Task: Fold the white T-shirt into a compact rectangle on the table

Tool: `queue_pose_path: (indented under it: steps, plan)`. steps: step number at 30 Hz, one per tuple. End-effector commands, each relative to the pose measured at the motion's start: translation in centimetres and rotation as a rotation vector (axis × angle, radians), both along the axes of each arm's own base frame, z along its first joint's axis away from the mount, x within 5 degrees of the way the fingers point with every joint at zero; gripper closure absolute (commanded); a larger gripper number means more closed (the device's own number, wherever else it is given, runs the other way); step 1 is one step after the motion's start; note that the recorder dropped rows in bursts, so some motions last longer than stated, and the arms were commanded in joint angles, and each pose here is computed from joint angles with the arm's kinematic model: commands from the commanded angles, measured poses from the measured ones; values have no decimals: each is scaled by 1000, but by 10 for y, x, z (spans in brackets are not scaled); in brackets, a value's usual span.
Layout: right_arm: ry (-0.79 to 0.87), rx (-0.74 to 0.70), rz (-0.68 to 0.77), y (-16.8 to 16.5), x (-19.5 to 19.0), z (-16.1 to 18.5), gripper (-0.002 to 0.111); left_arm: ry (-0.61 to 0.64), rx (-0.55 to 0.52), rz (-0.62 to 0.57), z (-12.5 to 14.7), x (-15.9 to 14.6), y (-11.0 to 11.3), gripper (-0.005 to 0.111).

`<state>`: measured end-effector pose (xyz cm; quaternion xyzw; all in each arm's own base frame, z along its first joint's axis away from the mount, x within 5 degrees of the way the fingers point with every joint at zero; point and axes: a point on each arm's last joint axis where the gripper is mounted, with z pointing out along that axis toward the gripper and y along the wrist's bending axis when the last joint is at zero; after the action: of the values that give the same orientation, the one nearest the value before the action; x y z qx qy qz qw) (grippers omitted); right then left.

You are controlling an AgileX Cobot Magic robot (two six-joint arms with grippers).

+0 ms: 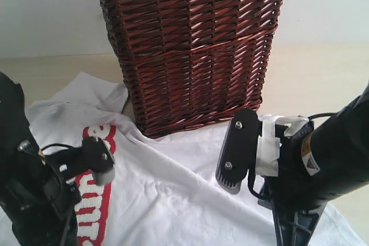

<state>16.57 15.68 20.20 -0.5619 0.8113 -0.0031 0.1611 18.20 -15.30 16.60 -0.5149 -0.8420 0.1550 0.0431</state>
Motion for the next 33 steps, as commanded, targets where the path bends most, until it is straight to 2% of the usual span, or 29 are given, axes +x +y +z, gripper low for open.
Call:
queue_pose_path:
  steps: [1, 5, 8, 9, 13, 16, 22, 26, 29, 31, 33]
  plan:
    - [24, -10, 3, 1, 1, -9, 92, -18, 13, -123, -6, -22, -13, 99]
    - [23, -9, 3, 1, 1, -9, 79, -16, 20, -191, -19, -42, -19, 74]
    - [-19, -47, 46, -1, 4, -11, 77, -53, 48, -247, -29, -48, -20, 58]
    - [-47, -65, 13, -3, 9, -12, 77, -68, 66, -254, -31, -48, -19, 56]
    - [-170, -10, -446, -22, 46, -15, 77, -136, 130, -131, -21, -33, -24, 59]
    - [-148, 0, -573, -31, 63, -22, 77, -190, 172, -36, -11, -21, -28, 61]
    - [-53, 75, -531, -18, 73, -49, 77, -293, 134, -3, -7, -8, -32, 61]
    - [-43, 67, -549, -12, 90, -56, 77, -388, 117, 188, 10, 22, -31, 61]
    - [-110, 216, -557, -1, 103, -36, 77, -464, 65, 330, 22, 47, -25, 61]
    - [-204, 374, -512, 7, 108, -17, 78, -530, -28, 405, 28, 62, -23, 63]
    - [-282, 505, -472, 13, 111, 0, 79, -607, -168, 489, 36, 76, -26, 74]
